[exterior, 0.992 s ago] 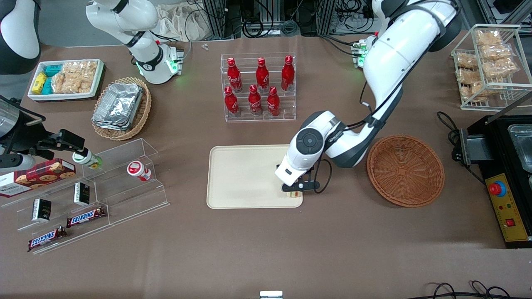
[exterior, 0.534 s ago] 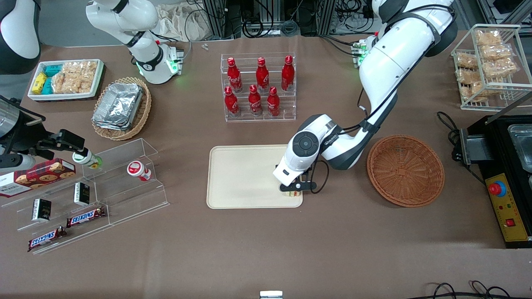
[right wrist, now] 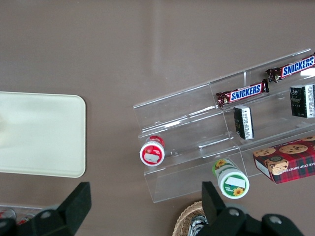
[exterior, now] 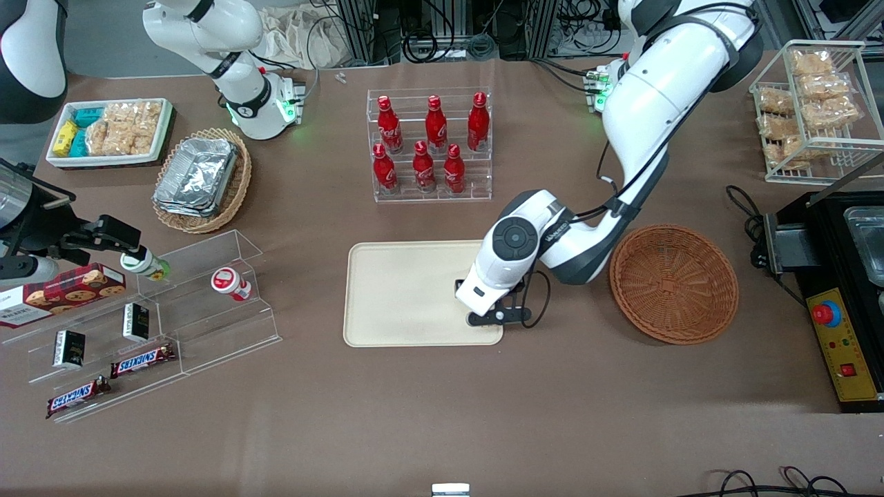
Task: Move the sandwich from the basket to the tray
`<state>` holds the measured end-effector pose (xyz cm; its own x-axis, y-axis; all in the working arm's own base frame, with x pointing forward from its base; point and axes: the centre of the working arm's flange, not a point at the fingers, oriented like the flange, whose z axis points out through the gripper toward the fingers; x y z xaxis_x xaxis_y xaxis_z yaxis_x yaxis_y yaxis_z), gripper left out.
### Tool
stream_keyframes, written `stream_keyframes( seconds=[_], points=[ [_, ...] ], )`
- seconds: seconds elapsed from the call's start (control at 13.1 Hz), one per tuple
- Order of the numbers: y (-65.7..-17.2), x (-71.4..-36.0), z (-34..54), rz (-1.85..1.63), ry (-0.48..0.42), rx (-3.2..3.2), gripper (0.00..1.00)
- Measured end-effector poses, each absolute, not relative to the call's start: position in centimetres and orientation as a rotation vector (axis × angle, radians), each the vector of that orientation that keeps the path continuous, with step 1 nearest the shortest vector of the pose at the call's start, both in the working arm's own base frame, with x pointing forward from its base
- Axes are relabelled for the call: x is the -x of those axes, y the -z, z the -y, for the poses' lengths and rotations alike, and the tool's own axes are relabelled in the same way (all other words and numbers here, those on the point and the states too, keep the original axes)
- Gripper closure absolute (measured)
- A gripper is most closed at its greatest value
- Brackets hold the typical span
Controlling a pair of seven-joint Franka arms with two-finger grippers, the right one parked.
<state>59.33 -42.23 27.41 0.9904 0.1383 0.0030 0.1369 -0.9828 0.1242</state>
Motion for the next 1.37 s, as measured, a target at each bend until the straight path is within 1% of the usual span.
stream_keyframes(
  seconds=[0.15, 0.38, 0.61, 0.84, 0.99, 1.07, 1.14, 1.37],
  points=[
    [-31.7, -61.4, 39.9, -0.280, -0.095, -2.998, 0.00],
    [-39.1, -62.0, 35.5, -0.371, -0.133, -3.071, 0.00],
    [-46.9, -61.5, 30.3, -0.489, -0.196, -3.127, 0.00],
    [-52.3, -60.2, 25.5, -0.626, -0.229, -3.137, 0.00],
    [-55.0, -60.3, 21.3, -0.681, -0.217, -3.105, 0.00],
    [-55.6, -60.4, 18.9, -0.675, -0.181, -3.106, 0.00],
    [-55.9, -60.6, 16.6, -0.670, -0.148, -3.112, 0.00],
    [-56.2, -60.9, 11.2, -0.681, -0.088, -3.142, 0.00]
  ],
)
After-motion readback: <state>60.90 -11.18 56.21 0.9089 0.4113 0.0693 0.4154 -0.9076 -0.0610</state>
